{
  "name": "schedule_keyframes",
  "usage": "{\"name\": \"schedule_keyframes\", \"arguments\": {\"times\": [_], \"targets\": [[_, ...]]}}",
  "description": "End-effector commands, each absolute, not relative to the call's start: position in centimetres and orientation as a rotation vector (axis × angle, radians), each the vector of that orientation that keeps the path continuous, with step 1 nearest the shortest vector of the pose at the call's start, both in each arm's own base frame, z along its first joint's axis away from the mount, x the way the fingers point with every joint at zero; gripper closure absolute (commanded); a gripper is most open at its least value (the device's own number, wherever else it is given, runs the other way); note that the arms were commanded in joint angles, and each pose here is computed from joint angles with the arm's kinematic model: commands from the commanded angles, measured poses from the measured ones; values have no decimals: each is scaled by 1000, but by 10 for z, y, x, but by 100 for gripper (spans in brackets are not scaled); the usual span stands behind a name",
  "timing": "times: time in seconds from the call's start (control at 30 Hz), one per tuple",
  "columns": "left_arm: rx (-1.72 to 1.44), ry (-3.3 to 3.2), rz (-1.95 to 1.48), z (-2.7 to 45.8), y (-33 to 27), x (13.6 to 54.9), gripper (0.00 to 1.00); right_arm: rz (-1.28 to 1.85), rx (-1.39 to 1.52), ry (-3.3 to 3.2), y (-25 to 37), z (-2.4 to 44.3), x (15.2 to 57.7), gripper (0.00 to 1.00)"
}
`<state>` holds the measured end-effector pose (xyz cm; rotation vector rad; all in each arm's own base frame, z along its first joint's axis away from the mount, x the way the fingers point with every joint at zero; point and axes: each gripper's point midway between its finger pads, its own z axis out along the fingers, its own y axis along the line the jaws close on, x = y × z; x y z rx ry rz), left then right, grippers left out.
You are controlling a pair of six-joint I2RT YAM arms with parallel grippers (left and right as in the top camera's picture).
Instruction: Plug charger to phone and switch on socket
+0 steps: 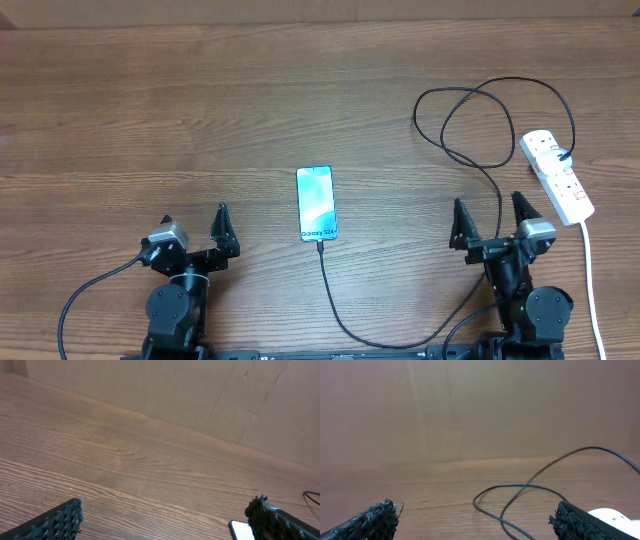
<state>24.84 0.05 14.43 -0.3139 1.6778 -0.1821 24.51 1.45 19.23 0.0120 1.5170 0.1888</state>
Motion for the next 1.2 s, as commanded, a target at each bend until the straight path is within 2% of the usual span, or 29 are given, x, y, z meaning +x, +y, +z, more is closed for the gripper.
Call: {"name": "schedule_keyframes", "arguments": {"times": [0.0,0.1,1.17], "targets": [[-301,1682,-164,143,2,248,0,162,112,1532,0,185,246,0],[-301,1682,-164,143,2,248,0,162,121,1588,0,170,246,0],[-301,1682,-164,143,2,248,0,159,123,1585,0,171,246,0]]}}
